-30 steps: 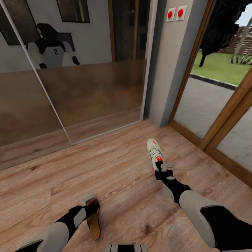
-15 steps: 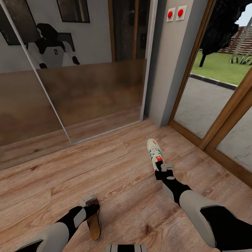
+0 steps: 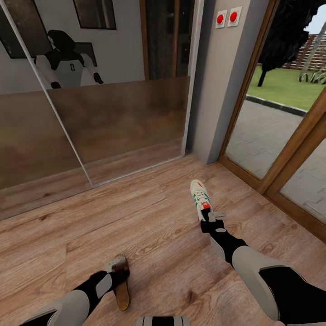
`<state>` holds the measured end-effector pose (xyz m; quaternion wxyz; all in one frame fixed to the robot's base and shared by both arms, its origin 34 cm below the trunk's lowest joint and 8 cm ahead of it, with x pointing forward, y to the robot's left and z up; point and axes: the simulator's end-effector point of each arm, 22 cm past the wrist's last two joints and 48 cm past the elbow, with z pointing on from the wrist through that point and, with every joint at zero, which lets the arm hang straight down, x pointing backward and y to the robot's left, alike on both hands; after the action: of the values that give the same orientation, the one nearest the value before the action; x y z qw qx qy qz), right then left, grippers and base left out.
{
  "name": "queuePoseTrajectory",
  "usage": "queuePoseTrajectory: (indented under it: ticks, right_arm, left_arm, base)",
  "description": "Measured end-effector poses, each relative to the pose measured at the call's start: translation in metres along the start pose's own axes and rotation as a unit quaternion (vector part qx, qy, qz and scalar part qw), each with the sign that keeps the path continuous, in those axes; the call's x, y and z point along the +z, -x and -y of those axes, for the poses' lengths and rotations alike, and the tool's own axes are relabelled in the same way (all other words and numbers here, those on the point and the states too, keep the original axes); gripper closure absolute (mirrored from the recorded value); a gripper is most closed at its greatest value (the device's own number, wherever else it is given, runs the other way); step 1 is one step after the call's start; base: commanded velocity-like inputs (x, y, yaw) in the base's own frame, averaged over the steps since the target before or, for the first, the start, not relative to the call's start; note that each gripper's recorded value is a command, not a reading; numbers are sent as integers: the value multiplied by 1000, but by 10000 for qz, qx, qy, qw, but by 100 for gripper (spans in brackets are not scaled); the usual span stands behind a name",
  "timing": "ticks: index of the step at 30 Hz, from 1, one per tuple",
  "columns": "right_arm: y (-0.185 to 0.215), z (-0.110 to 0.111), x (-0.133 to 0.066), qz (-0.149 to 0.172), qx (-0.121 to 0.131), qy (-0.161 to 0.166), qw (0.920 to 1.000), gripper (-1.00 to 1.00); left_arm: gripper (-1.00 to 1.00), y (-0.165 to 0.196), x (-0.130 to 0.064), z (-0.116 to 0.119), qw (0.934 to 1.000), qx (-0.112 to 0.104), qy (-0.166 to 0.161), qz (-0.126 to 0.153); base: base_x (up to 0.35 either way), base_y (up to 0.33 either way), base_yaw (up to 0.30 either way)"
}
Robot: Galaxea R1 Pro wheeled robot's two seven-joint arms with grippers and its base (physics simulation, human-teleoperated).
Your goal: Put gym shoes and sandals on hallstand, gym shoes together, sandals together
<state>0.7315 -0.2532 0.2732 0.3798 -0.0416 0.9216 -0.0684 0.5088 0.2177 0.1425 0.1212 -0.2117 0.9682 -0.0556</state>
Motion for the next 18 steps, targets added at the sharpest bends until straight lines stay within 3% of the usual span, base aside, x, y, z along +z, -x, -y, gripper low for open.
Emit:
queuePoseTrajectory:
  ticks: [18]
  right_arm:
    - [0,0,0,-1,-1,-3,10000,100]
  left_arm:
    - [-100,-14,1,-4,9999,-33,29,-135]
  base:
    - [0,0,0]
